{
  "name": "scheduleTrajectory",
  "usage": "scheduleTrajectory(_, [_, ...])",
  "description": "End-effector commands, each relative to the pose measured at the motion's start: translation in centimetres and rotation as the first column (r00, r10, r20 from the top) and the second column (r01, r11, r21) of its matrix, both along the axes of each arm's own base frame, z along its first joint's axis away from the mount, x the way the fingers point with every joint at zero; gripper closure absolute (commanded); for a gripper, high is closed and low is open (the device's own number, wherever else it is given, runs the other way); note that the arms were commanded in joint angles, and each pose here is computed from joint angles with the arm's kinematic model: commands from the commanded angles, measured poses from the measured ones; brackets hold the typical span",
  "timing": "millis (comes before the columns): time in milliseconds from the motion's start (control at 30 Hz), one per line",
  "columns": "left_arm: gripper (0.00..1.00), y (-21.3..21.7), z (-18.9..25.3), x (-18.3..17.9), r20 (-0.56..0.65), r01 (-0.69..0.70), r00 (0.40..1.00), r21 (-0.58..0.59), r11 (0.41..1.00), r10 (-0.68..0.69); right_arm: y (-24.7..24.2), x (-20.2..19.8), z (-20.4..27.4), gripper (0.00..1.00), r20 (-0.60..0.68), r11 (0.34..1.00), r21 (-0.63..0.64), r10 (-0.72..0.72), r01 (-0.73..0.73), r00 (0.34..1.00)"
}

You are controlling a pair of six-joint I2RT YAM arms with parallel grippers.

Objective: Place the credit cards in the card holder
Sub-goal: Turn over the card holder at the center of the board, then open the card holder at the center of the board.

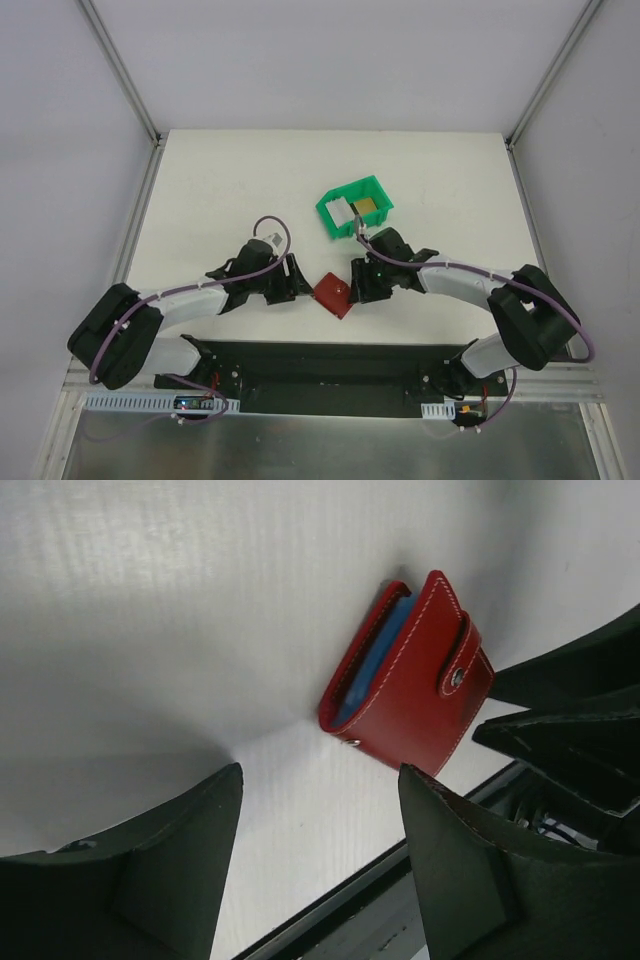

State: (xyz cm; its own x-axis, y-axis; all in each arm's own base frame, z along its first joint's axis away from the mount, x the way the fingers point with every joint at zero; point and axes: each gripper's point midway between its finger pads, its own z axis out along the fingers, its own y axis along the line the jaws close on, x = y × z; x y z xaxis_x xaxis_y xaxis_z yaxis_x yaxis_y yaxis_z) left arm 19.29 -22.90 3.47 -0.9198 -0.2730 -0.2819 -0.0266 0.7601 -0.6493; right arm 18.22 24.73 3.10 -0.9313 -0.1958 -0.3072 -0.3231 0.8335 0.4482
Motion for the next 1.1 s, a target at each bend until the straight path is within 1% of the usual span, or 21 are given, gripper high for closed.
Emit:
scheduleTrajectory(0, [0.39, -2.5, -0.5, -0.4, -0.030, 0.022, 0.999, -0.122, 0.992, -0.026, 2.9, -0.7, 0.8, 0.56, -0.035, 0.982, 0.189, 0.028, -0.021, 0.999])
scheduleTrajectory(100, [0.42, -3.5, -0.9, 0.1, -0.050, 0.028, 0.998, -0.149, 0.988, -0.036, 3.6, -1.0, 0.1, 0.61, -0.048, 0.976, 0.219, 0.018, -0.007, 0.999])
scheduleTrajectory(167, [0.44, -3.9, -1.1, 0.5, -0.056, 0.035, 0.997, -0.141, 0.989, -0.043, 4.0, -1.4, -0.3, 0.64, -0.053, 0.975, 0.220, 0.015, -0.003, 0.998])
scheduleTrajectory(267, [0.45, -3.9, -1.3, 1.0, -0.049, 0.026, 0.998, -0.126, 0.992, -0.033, 4.5, -2.0, -0.6, 0.66, -0.049, 0.979, 0.206, 0.005, 0.005, 0.999])
scheduleTrajectory(400, [0.46, -3.6, -1.2, 2.1, -0.019, 0.015, 1.000, -0.069, 0.998, -0.016, 5.4, -2.8, -0.7, 0.67, -0.059, 0.978, 0.210, 0.003, 0.009, 0.998])
scheduleTrajectory(500, [0.47, -2.8, -0.9, 3.0, 0.011, 0.001, 1.000, 0.005, 1.000, -0.001, 5.5, -2.7, -0.8, 0.67, -0.057, 0.977, 0.210, -0.011, 0.023, 0.998])
scheduleTrajectory(567, [0.48, -2.4, -0.7, 3.5, 0.036, -0.006, 0.999, 0.027, 1.000, 0.005, 5.6, -2.6, -0.7, 0.67, -0.052, 0.977, 0.213, -0.008, 0.019, 0.999])
scheduleTrajectory(667, [0.56, -2.3, -0.9, 3.8, 0.036, 0.004, 0.999, 0.036, 0.999, -0.005, 5.6, -2.7, -0.2, 0.68, -0.047, 0.975, 0.223, 0.006, 0.005, 0.999])
scheduleTrajectory(733, [0.55, -2.2, -1.1, 3.7, 0.023, 0.008, 1.000, 0.045, 0.999, -0.009, 4.8, -2.7, 0.5, 0.64, -0.004, 0.975, 0.221, -0.004, 0.005, 1.000])
scheduleTrajectory(800, [0.51, -1.9, -1.3, 3.3, 0.022, 0.009, 1.000, 0.050, 0.999, -0.010, 3.2, -2.1, 1.1, 0.59, 0.053, 0.986, 0.166, -0.030, 0.021, 0.998])
scheduleTrajectory(867, [0.48, -1.5, -1.5, 3.1, 0.020, -0.003, 1.000, 0.058, 0.998, 0.002, 2.4, -1.1, 2.1, 0.55, 0.103, 0.986, 0.164, -0.043, 0.025, 0.994])
scheduleTrajectory(967, [0.45, -1.4, -1.6, 2.7, 0.013, 0.001, 1.000, 0.054, 0.999, -0.002, 1.0, 0.4, 2.2, 0.53, 0.103, 0.985, 0.157, -0.092, 0.075, 0.990])
scheduleTrajectory(1067, [0.45, -1.8, -1.8, 2.5, 0.004, 0.014, 1.000, 0.032, 0.999, -0.014, 1.4, 1.6, 1.9, 0.53, 0.082, 0.985, 0.160, -0.072, 0.058, 0.994])
